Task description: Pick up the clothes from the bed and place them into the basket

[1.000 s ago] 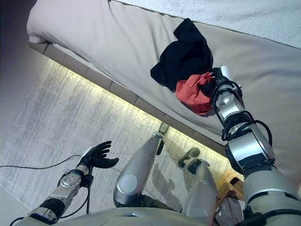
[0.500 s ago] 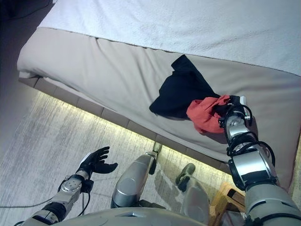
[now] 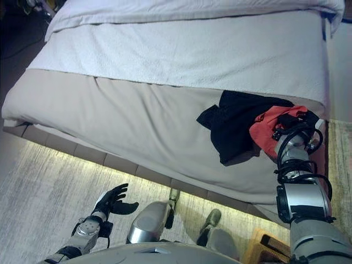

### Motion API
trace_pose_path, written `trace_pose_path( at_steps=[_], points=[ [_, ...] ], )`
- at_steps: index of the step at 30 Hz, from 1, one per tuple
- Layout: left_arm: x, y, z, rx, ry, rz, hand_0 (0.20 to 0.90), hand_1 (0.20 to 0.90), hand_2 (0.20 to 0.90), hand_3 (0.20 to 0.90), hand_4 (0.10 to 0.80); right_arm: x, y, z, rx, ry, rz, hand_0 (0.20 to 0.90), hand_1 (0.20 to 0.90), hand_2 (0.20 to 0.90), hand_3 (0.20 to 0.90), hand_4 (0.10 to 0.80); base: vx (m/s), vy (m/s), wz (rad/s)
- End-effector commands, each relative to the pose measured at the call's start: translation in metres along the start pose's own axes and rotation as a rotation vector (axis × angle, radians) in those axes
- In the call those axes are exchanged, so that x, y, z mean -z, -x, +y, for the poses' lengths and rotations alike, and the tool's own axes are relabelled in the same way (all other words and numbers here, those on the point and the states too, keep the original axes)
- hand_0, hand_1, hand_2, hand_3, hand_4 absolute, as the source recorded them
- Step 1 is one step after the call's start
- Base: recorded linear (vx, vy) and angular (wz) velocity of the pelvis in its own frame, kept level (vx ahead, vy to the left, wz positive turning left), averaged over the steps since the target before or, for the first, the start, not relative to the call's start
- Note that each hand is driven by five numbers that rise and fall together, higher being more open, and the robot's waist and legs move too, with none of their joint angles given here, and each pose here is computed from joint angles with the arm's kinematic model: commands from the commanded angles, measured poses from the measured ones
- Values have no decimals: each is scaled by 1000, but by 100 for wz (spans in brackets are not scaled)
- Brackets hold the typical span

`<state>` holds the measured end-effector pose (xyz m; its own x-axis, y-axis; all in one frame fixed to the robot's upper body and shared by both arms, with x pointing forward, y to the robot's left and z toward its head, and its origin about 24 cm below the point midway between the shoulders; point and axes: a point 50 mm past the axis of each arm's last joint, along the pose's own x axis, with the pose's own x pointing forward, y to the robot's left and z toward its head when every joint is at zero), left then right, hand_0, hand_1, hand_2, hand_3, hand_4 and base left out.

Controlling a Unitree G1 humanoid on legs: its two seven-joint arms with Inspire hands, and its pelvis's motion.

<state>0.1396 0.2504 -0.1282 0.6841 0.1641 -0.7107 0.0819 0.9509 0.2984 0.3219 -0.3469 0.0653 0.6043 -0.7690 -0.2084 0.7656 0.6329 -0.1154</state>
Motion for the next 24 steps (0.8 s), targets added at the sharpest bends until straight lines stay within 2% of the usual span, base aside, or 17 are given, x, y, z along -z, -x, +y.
trace_pose_path(
  at_steps=[1, 5, 9, 11, 16, 20, 24],
  points=[
    [27, 13, -7, 13, -64, 57, 900, 900, 900, 900, 800, -46, -11, -28, 0, 58, -191, 300, 300, 300, 200, 100, 110, -10, -4],
    [20, 9, -9, 34, -74, 51, 900, 900, 900, 900, 800, -29, -14, -32, 6, 229, -130, 300, 300, 300, 200, 100, 34, -6, -2],
    [-10, -5, -9, 44, -39, -39, 900, 900, 900, 900, 800, -36, -15, -22, 28, 298, -130, 300, 300, 300, 200, 100, -245, 15, 2],
    [-23, -9, -8, 47, -32, -75, 900, 900, 900, 900, 800, -41, -15, -15, 14, 349, -113, 900, 900, 900, 900, 800, -253, -20, 6],
    [-32, -11, -3, 32, -40, -97, 900, 900, 900, 900, 800, -58, -13, -4, 37, 366, -135, 900, 900, 900, 900, 800, -147, -11, 4],
    [-24, -6, 0, 26, -35, -94, 900, 900, 900, 900, 800, -42, -8, 6, -12, 328, -140, 900, 900, 900, 900, 800, -25, 29, 4],
    [-26, -5, -1, 35, -16, -117, 900, 900, 900, 900, 800, -33, 3, 16, -10, 310, -250, 900, 900, 900, 900, 800, 11, 56, 4]
  ],
)
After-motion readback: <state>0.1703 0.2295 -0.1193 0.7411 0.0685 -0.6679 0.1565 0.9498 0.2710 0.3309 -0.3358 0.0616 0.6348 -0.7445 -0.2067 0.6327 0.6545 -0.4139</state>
